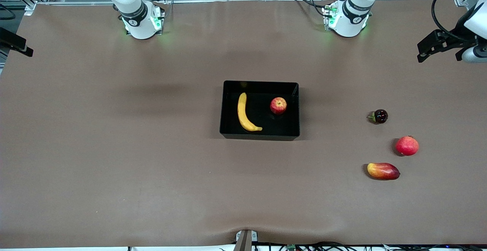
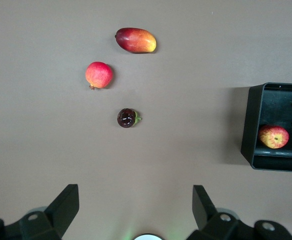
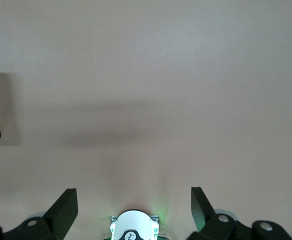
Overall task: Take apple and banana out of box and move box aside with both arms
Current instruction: 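Reach the left gripper down to the red apple in the tray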
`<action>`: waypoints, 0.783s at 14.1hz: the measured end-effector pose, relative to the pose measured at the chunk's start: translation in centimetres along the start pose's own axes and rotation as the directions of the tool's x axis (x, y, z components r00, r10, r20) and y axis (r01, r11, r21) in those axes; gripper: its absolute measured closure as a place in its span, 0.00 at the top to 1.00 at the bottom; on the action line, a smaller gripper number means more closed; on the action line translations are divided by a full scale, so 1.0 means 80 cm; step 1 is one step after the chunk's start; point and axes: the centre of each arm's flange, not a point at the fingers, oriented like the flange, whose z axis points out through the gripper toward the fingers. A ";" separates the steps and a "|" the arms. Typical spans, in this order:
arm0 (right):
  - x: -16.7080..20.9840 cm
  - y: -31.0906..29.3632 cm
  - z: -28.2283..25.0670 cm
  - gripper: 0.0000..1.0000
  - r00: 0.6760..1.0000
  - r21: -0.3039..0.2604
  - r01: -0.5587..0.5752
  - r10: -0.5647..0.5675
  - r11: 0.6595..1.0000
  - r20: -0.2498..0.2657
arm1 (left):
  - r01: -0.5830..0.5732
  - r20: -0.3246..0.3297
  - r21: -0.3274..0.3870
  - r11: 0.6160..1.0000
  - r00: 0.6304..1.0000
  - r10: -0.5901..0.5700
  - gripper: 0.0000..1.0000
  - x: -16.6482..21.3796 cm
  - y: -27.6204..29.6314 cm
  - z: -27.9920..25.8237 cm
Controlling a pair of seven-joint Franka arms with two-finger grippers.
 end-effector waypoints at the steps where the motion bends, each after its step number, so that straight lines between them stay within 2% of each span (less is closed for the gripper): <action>1: 0.000 0.000 0.000 1.00 1.000 0.000 0.000 0.000 1.000 0.000 | 0.000 0.000 0.000 1.000 1.000 0.000 1.00 0.000 0.000 0.000; 7: 0.000 0.000 0.000 1.00 1.000 0.000 0.000 0.000 1.000 0.000 | -0.012 0.018 0.006 1.000 1.000 0.012 1.00 0.006 0.031 0.012; 11: 0.001 0.000 0.001 1.00 1.000 0.000 0.000 0.000 1.000 0.002 | 0.131 0.076 0.032 0.991 0.988 -0.133 1.00 0.014 0.170 0.067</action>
